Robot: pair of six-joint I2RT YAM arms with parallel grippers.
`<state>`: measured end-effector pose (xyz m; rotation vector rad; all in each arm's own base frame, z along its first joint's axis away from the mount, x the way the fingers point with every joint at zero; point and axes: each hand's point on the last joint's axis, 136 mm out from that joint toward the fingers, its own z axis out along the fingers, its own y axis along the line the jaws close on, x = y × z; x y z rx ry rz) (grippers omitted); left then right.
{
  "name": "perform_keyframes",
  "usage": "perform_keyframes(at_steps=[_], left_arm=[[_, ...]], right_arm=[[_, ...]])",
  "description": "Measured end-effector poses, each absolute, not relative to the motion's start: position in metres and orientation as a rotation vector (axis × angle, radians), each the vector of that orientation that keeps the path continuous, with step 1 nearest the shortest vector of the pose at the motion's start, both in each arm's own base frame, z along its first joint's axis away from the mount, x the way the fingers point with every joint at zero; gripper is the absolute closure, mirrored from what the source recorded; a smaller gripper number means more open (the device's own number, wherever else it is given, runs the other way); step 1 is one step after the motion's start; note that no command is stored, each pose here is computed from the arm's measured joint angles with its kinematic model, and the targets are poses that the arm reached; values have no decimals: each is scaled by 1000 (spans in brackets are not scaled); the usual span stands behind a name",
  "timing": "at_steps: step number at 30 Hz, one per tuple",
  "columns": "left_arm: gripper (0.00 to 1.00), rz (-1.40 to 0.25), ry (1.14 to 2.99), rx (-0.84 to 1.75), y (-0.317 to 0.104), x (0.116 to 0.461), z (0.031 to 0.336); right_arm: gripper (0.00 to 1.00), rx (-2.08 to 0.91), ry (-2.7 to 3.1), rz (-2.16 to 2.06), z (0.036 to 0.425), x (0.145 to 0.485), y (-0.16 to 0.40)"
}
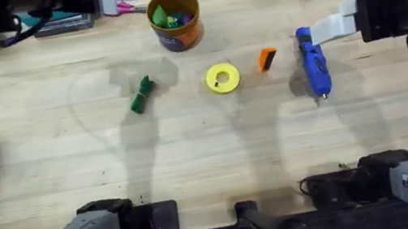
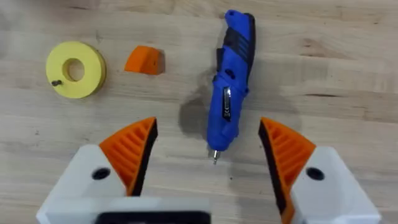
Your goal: Pick up the gripper from the table and insert it into the empty holder that is missing its gripper. Then pick up a screw, insert it into the mounting hole, and use the screwdriver to tighten it. Finally, clean up the table by picking up the vegetable and placing it into the bucket.
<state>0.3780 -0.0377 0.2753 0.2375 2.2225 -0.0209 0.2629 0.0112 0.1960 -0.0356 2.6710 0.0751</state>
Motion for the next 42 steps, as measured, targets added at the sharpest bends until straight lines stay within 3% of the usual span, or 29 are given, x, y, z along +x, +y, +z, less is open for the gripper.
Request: perform_keyframes(at_steps=[12, 31, 42], left_arm=[[15, 10, 2022, 163, -18, 345, 299], [15, -27, 1621, 176, -22, 274, 251], [15, -128, 1564, 277, -44, 250, 213]], right_arm=[[4, -35, 2671, 75, 196, 263, 11], [4, -35, 2671, 75, 196, 263, 11], [4, -36, 2671, 75, 196, 263, 11]])
